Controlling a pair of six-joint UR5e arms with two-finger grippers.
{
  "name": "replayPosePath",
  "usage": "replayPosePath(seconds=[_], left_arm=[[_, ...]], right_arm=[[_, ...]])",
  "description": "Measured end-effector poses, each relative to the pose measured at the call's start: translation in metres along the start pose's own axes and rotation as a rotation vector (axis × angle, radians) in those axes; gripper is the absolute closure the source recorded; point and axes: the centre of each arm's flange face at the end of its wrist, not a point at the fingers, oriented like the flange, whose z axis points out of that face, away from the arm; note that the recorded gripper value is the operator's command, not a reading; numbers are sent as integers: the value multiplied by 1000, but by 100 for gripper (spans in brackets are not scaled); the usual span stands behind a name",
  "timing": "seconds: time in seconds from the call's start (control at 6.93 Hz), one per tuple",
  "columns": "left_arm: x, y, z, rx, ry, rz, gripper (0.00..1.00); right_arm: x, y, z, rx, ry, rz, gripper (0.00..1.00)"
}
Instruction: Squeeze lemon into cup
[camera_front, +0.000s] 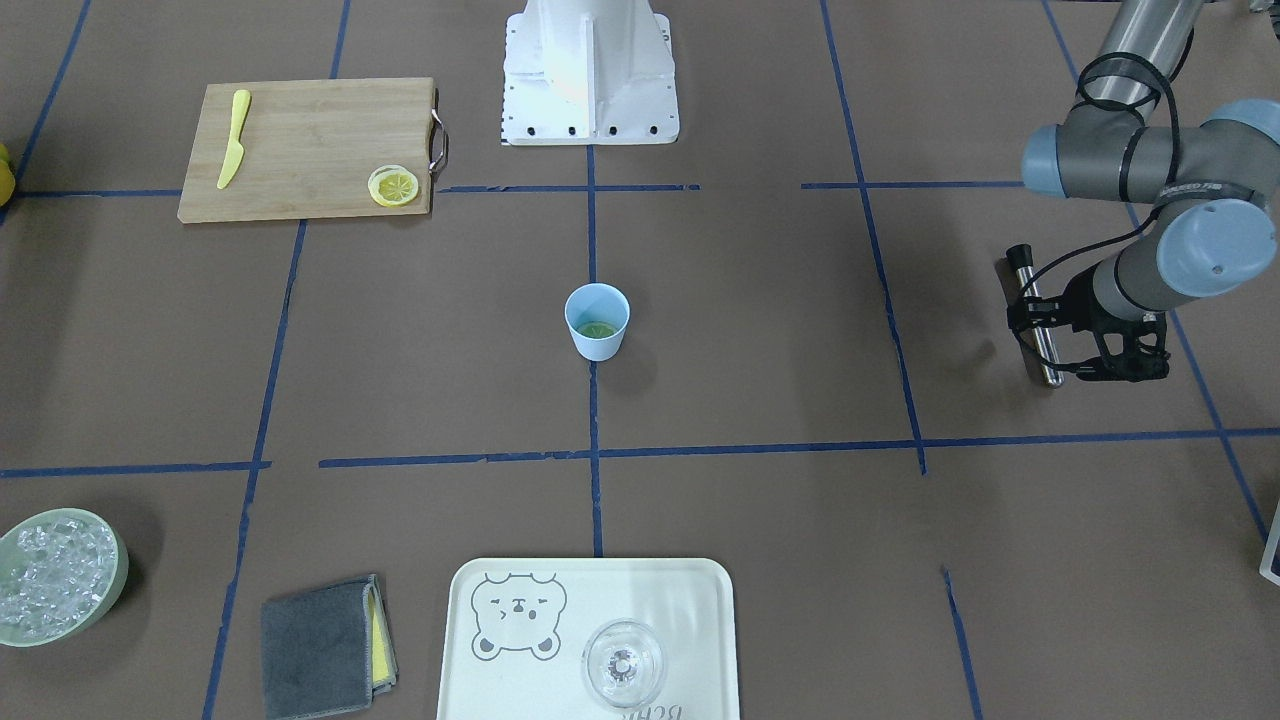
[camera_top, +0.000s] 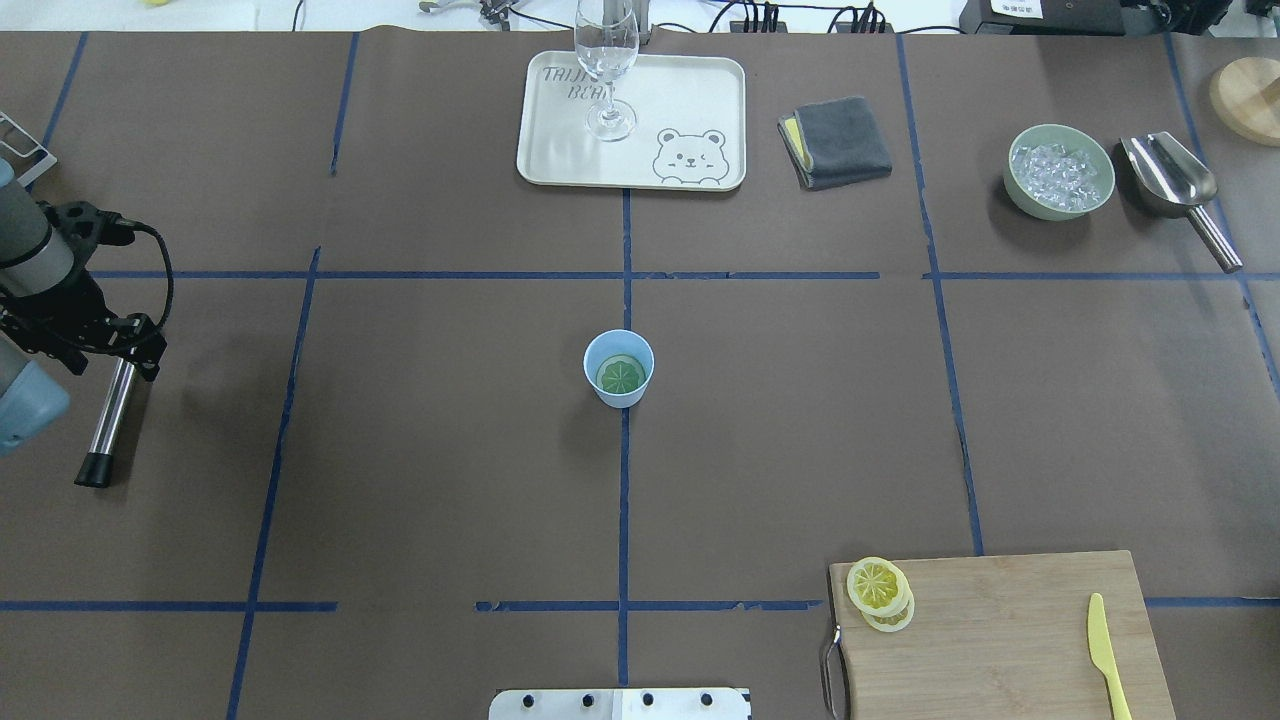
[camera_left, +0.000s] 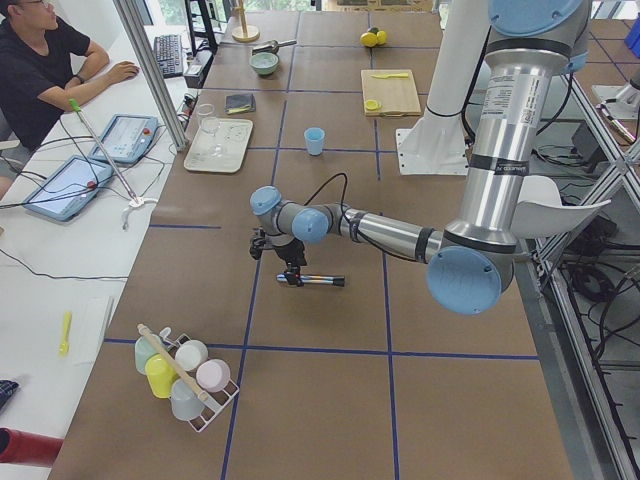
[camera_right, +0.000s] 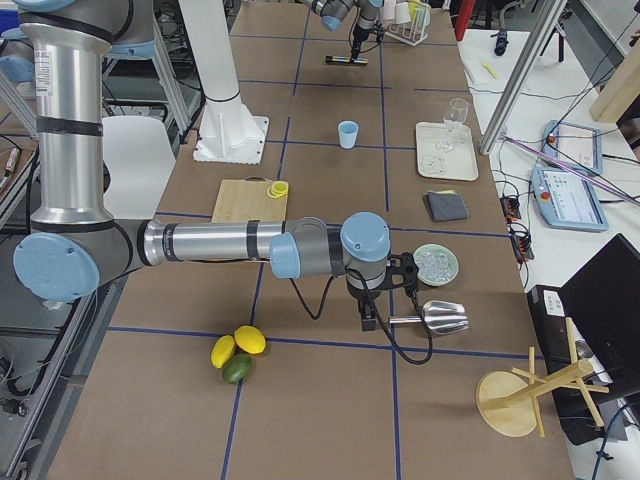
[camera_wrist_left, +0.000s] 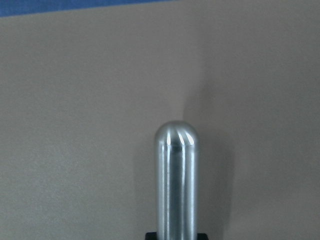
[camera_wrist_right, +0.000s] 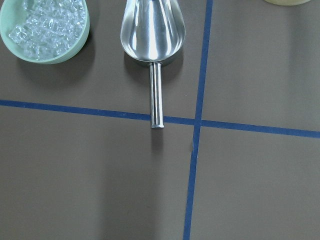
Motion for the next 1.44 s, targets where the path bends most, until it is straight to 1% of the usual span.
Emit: replayPosePath(seconds=[0.14, 0.29, 0.43, 0.58, 0.72, 0.87, 1.01, 1.15, 1.3, 1.44], left_arm=[[-6, -4, -23, 38, 17, -14, 0], [-11, -7, -60, 101, 45, -27, 0], [-19, -8, -104, 181, 71, -28, 0], [-34, -9, -141, 260, 87, -7, 0], [-59, -7, -164, 324, 79, 54, 0], [-95, -2, -174, 354, 54, 116, 0], [-139, 11, -174, 361, 30, 150, 0], [-187, 29, -170, 361, 13, 145, 0], [-228, 47, -168, 360, 12, 129, 0], [-255, 61, -163, 352, 31, 113, 0]], right_arm=[[-1, 0, -1, 2, 0, -2, 0], [-2, -1, -2, 4, 0, -4, 0], [-3, -1, -3, 5, 0, -6, 0], [-4, -1, -3, 6, 0, -8, 0], [-4, -1, -3, 6, 0, -8, 0], [-3, 0, -3, 5, -2, -5, 0], [-3, 1, -2, 4, -2, -3, 0], [-2, 1, -1, 2, -2, -1, 0], [-1, 1, 0, 0, -1, 1, 0], [0, 1, 0, -1, -1, 3, 0]])
